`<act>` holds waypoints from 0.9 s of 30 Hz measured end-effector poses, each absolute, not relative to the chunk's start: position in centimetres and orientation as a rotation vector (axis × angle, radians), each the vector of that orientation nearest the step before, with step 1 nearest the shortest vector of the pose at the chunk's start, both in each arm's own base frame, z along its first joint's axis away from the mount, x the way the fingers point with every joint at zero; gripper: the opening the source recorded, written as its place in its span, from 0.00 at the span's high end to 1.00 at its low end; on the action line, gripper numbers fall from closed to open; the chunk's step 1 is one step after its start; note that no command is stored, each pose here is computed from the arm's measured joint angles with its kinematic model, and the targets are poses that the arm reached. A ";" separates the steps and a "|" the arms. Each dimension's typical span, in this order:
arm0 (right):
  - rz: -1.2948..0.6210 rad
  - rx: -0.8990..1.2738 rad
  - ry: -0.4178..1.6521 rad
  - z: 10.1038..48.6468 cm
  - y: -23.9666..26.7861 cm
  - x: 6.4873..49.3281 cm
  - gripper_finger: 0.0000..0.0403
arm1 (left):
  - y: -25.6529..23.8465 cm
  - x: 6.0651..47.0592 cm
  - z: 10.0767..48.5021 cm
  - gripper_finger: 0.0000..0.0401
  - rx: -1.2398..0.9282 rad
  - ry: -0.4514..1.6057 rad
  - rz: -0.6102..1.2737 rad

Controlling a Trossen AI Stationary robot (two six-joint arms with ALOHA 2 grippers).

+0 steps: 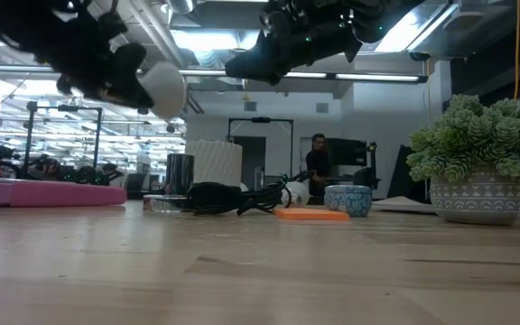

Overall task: Screw lightbulb
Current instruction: Insert the lightbulb into the silver lamp

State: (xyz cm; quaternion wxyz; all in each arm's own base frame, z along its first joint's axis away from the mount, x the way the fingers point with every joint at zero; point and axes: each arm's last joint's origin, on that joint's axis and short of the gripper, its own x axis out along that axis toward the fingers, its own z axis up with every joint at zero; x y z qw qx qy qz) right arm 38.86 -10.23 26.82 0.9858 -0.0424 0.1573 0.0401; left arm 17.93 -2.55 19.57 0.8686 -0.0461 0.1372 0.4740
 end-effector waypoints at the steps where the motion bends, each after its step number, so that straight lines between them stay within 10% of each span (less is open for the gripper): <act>1: 0.076 -0.085 0.326 26.7 -10.2 38.8 0.65 | -2.6 18.0 19.2 0.65 -0.111 0.272 0.989; 27: 0.084 -0.125 0.326 21.1 -11.1 41.8 0.65 | -3.3 19.9 18.1 0.64 -0.214 0.156 0.759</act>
